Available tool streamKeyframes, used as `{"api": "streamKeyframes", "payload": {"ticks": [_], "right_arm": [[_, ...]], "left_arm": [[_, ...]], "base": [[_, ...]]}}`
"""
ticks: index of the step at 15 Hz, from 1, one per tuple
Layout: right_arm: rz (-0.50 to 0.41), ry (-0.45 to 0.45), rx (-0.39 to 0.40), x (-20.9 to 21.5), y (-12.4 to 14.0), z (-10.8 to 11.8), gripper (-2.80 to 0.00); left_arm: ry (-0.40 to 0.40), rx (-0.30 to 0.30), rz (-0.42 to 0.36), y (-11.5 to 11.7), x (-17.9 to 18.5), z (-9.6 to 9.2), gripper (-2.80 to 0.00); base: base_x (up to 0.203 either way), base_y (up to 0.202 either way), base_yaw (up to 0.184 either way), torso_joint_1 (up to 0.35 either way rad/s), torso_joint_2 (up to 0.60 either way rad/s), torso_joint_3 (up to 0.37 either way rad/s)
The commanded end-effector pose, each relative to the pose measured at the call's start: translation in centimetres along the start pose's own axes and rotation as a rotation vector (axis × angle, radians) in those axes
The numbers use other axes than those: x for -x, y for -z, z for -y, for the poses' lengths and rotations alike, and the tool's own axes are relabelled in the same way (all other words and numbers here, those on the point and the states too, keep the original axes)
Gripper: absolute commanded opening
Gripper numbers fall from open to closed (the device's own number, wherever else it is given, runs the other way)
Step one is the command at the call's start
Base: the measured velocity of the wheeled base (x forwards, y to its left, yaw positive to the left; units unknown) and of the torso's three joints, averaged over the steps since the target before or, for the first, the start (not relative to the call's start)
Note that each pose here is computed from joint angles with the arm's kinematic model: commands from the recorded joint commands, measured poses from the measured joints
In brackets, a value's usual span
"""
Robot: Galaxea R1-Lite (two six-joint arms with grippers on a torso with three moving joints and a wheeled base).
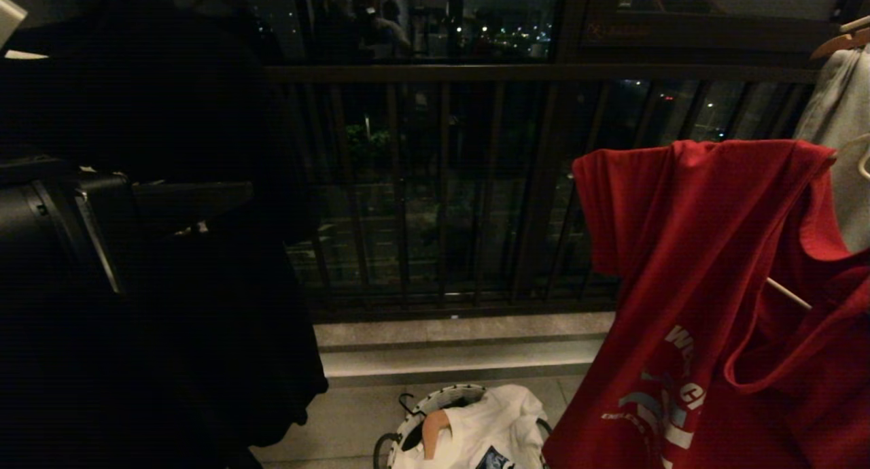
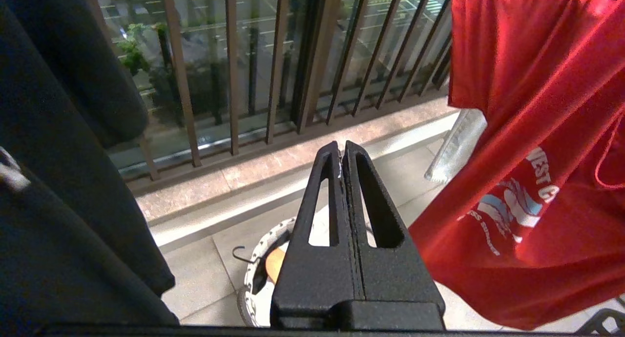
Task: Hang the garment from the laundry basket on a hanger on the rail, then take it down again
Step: Hang the clothes rack on the clothesline
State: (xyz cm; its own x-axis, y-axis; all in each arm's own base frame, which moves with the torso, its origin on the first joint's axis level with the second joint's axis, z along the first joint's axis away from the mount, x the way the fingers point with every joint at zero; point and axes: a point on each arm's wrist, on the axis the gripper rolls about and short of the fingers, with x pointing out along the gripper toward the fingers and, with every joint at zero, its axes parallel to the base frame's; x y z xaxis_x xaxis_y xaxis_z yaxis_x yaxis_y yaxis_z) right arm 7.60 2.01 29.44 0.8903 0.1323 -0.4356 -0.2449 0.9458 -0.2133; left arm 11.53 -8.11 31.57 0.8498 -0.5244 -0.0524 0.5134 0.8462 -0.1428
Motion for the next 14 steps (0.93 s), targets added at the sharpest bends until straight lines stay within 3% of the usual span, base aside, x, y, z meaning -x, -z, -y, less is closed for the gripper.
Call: {"api": "streamKeyframes", "payload": {"ticks": [1,9,14], "right_arm": [[-0.005,-0.001,0.002,0.07,0.27,-0.04,-2.80],[0.003,-0.001,0.000,0.23,0.51,-0.06,-2.80],[0.010,0.000,-0.013,0.08,0.58,-0.10,-2.80]], "left_arm": [[-0.001,0.002,0.001,-0.02,0.00,0.00,-2.80],[-0.001,-0.008,0.001,0.16,0.17,-0.04,-2.80],[0.002,-0.007,0.006,0.14,0.43,-0.05,-2.80]], "base": [[0.000,0.000,0.000,0.226,-0.53,-0.315],[0.000,0.000,0.000,0.255,-0.58,-0.323],[0.000,0.000,0.000,0.189,-0.40,-0.218]]}}
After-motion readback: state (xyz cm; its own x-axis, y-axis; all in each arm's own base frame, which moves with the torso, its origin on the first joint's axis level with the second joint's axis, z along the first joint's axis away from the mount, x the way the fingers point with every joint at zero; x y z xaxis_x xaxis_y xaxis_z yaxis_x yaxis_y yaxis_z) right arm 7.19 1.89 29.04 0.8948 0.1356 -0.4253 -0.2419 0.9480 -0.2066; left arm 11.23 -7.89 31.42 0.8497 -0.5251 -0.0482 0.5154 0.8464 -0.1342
